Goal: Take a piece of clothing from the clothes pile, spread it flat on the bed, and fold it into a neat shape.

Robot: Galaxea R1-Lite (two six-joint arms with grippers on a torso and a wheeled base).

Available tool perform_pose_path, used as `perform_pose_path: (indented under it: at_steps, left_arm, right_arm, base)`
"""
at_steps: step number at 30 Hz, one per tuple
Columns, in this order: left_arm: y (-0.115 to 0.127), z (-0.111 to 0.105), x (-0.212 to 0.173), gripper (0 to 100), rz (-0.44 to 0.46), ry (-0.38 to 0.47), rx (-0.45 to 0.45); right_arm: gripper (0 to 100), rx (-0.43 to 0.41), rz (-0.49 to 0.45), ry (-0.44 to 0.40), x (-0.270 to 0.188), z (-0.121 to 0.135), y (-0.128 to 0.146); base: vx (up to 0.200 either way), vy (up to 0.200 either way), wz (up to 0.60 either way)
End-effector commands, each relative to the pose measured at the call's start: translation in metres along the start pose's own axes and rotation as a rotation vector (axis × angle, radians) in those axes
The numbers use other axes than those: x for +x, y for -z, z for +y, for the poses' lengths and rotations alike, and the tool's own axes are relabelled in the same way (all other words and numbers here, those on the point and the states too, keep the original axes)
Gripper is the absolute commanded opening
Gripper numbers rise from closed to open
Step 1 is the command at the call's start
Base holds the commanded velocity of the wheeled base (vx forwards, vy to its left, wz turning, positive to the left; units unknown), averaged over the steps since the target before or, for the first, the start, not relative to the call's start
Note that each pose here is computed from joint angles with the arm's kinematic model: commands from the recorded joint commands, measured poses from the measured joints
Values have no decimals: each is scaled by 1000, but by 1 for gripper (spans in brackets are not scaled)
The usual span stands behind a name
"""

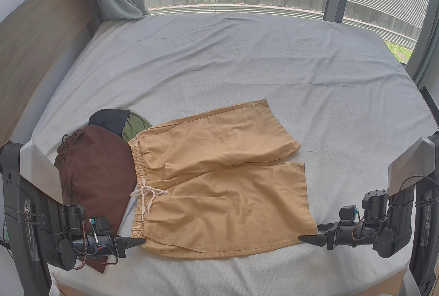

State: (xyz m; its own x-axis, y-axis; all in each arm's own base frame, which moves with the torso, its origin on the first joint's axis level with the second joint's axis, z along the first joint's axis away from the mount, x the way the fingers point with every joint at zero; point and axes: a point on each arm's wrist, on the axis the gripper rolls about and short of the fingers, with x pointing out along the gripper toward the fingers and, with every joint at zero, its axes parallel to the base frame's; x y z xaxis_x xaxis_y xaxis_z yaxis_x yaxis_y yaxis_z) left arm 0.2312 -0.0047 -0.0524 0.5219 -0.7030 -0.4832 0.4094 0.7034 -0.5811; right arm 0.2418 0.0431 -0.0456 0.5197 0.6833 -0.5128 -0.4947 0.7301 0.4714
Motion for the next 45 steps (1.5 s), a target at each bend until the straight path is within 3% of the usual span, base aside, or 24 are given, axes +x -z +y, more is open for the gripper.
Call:
perform_pose_path:
  at_steps: [1, 4, 5, 21, 27, 35, 45]
  left_arm:
    - [0, 0, 0, 0, 0, 0, 1]
    - [0, 0, 0, 0, 1, 0, 0]
    - [0, 0, 0, 0, 1, 0, 0]
    - [1, -2, -3, 0, 3, -2, -5]
    - [12, -13, -14, 0, 44, 21, 7]
    - [15, -9, -20, 0, 40, 18, 16]
    - [16, -8, -21, 0, 36, 57, 38]
  right_arm:
    - [100, -3, 4, -5, 3, 0, 1]
    - [100, -5, 9, -10, 4, 1, 1]
    - [0, -6, 9, -11, 4, 1, 1]
    - [0, -12, 17, 9, 0, -1, 5]
    - [0, -8, 41, 13, -7, 4, 10]
    - [0, -74, 70, 13, -16, 5, 17]
    - [0, -89, 72, 10, -17, 6, 18]
  base:
    - [0, 0, 0]
    - [0, 0, 0]
    - [0, 0, 0]
    - [0, 0, 0]
    - [0, 0, 0]
    - [0, 0, 0]
    - [0, 0, 0]
